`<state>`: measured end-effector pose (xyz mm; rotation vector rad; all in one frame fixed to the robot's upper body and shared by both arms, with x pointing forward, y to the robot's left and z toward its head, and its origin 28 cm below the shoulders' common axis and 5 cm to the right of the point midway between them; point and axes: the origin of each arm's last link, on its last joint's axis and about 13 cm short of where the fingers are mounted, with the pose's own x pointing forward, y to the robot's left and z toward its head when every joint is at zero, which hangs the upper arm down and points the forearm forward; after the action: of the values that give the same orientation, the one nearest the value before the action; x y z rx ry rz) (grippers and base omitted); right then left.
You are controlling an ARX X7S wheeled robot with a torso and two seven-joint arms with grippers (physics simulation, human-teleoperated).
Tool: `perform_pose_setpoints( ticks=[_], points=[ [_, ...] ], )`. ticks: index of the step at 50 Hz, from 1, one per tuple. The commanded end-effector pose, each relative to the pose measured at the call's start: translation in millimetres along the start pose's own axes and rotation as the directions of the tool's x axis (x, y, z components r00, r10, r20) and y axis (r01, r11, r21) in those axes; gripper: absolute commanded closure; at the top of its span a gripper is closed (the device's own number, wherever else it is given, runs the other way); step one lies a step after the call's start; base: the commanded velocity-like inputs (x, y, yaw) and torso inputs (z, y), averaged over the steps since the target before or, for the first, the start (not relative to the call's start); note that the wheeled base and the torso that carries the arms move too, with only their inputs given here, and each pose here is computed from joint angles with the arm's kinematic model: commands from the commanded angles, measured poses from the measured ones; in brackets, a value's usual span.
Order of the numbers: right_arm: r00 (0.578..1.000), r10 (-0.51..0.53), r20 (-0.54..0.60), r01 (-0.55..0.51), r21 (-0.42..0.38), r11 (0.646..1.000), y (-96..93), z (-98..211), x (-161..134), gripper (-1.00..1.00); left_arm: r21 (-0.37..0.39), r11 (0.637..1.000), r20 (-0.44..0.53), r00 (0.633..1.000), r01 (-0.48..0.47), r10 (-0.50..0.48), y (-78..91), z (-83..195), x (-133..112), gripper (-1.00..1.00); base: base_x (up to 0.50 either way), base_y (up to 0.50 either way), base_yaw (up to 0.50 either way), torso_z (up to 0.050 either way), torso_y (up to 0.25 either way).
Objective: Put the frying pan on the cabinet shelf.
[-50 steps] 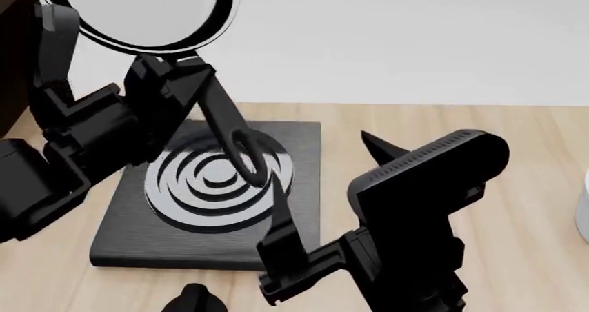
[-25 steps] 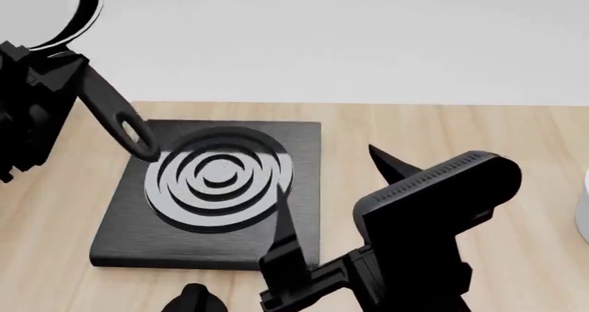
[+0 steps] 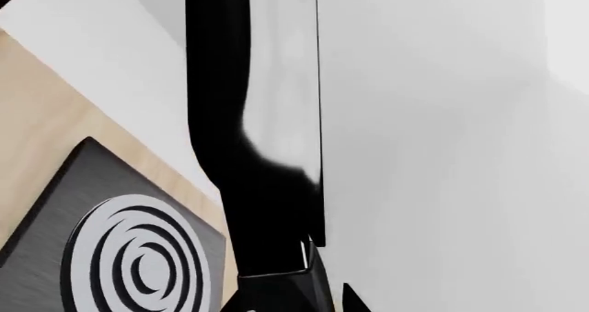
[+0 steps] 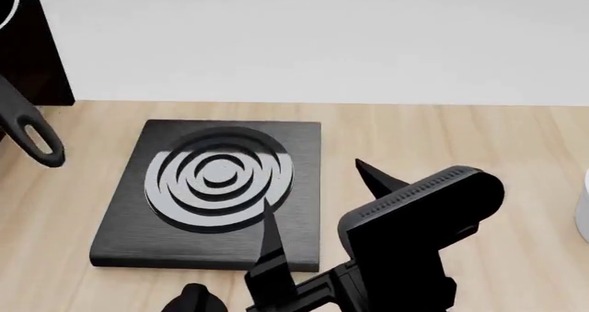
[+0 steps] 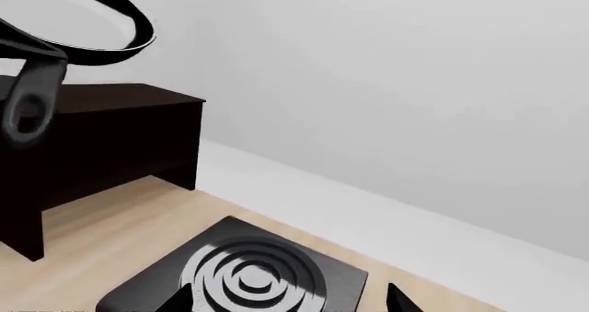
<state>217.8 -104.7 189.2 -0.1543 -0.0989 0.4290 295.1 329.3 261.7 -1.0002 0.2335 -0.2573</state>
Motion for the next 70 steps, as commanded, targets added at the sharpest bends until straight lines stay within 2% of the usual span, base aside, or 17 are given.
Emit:
perform_pose_setpoints(
  ticks=[1,5,8,13,23,31,37,39,40,41,42,45,46,54,68,69,70],
  points=[
    [1.000,0.022,0.000,-0.022,0.000,1.000,3.0,0,3,-1.00,-0.095,0.989,0.073,0.992,0.110,-0.103,-10.2,43,-17,1.00,0.00,0.00,0.00,0.000,0.000],
    [1.000,0.022,-0.001,-0.022,0.001,1.000,3.4,0,3,-1.00,-0.130,0.988,0.087,0.993,0.085,-0.074,-6.2,55,-13,1.00,0.00,0.01,0.00,0.003,0.000],
    [1.000,0.022,-0.009,-0.022,0.003,1.000,4.5,-2,3,-1.00,-0.118,0.986,0.019,0.993,0.120,-0.118,-5.0,57,-8,1.00,0.00,0.00,0.00,0.000,0.000],
    [0.999,0.031,-0.012,-0.031,0.005,1.000,6.4,-4,6,-1.00,-0.159,0.987,0.051,0.999,0.024,-0.016,7.7,71,6,1.00,0.00,0.01,0.00,0.000,0.000],
    [0.999,0.031,-0.029,-0.031,-0.001,1.000,10.0,-4,7,-1.00,-0.159,0.987,0.051,0.998,-0.011,0.019,11.7,91,18,1.00,0.00,0.01,0.00,0.000,0.000],
    [0.999,0.028,-0.046,-0.029,-0.022,0.999,14.2,3,6,-1.00,-0.183,0.980,0.060,0.994,-0.076,0.088,30.4,87,25,1.00,0.00,0.01,0.00,0.001,0.000],
    [0.998,0.026,-0.063,-0.028,-0.021,0.999,17.1,-1,9,-1.00,-0.156,0.985,0.025,0.996,-0.079,0.084,27.0,83,29,1.00,0.00,0.01,0.00,0.000,0.000],
    [0.998,0.025,-0.066,-0.027,-0.020,0.999,18.5,-1,11,-1.00,-0.164,0.984,0.030,0.996,-0.072,0.079,24.7,84,30,1.00,0.00,0.00,0.00,0.000,0.000],
    [0.997,0.024,-0.068,-0.026,-0.020,0.999,18.9,-1,12,-1.00,-0.244,0.970,0.069,0.998,0.009,0.008,14.0,87,32,1.00,0.00,0.01,-0.01,0.000,0.000],
    [0.997,0.026,-0.069,-0.028,-0.023,0.999,19.5,-1,13,-1.00,-0.253,0.967,0.081,0.997,0.022,-0.002,9.1,89,33,1.00,0.00,0.00,0.00,0.000,0.000],
    [0.997,0.028,-0.071,-0.029,-0.022,0.999,20.0,-1,14,-1.00,-0.218,0.976,0.068,0.997,-0.006,0.022,8.6,88,35,1.00,0.00,0.00,-0.01,0.000,0.000],
    [0.997,0.028,-0.076,-0.030,-0.026,0.999,21.7,1,15,-1.00,-0.271,0.962,0.096,0.995,0.033,-0.007,1.1,89,39,1.00,0.00,0.00,0.00,0.003,0.000],
    [0.997,0.027,-0.076,-0.029,-0.027,0.999,22.1,2,15,-1.00,-0.239,0.971,0.084,0.996,0.016,0.004,-0.3,89,40,1.00,0.00,0.00,0.00,0.000,0.000],
    [0.996,0.021,-0.086,-0.024,-0.031,0.999,23.9,1,14,-1.00,-0.282,0.959,0.116,0.993,0.038,-0.005,-11.2,95,39,1.00,0.00,0.00,0.00,0.000,0.000],
    [0.996,0.013,-0.093,-0.016,-0.031,0.999,25.2,1,11,-1.00,-0.372,0.928,0.122,0.989,-0.036,0.087,22.8,82,42,1.00,0.00,0.00,0.00,0.001,0.000],
    [0.996,0.011,-0.093,-0.014,-0.030,0.999,25.2,0,11,-1.00,-0.369,0.929,0.118,0.989,-0.037,0.087,23.8,81,42,1.00,0.00,0.01,-0.01,0.000,0.000],
    [0.996,0.011,-0.094,-0.014,-0.029,0.999,25.4,0,11,-1.00,-0.294,0.955,0.111,0.991,-0.037,0.073,26.2,80,43,1.00,0.00,0.00,0.00,0.000,0.000]
  ],
)
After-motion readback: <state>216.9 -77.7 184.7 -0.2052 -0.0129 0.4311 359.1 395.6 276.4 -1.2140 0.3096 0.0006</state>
